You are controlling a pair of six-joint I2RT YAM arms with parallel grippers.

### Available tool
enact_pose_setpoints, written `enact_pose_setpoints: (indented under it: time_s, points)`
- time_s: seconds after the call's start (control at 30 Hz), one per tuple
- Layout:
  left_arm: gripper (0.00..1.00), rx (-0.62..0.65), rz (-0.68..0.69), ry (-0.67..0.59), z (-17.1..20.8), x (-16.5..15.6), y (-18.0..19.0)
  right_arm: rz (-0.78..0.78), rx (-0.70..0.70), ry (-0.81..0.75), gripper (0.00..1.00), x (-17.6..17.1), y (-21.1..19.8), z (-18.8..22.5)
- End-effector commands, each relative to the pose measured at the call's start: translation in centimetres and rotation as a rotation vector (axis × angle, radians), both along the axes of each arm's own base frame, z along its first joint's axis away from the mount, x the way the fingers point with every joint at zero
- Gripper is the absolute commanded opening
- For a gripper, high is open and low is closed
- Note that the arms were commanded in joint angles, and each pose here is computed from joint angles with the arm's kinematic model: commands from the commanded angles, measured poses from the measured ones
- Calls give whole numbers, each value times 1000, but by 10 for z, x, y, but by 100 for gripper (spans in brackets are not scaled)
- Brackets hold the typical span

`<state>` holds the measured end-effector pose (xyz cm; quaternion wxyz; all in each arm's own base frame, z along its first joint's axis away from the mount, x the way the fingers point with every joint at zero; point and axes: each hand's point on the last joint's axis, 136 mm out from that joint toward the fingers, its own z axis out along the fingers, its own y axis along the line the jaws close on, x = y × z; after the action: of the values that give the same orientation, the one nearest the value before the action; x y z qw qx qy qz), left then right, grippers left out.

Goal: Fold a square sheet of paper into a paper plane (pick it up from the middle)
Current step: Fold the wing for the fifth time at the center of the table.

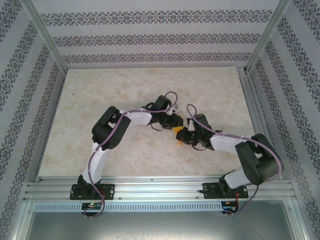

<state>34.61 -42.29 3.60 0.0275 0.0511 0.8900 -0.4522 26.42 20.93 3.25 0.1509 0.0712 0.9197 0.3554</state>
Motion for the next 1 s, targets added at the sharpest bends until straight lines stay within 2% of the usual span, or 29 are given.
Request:
enact_pose_setpoints:
  time_s: [0.0,0.33,0.73,0.97]
  points:
    - [30,42,-15,8,-12,-5,1,3,-15,-5,9,2,-2,-6]
    - [30,46,-18,6,-13,-5,1,-16,-39,47,8,-11,-14,-27]
    - [30,58,-15,7,-15,-3,1,-19,-79,72,6,-22,-26,-33]
    - [29,83,-7,19,-21,-5,5,6,-8,-15,6,-11,-15,8]
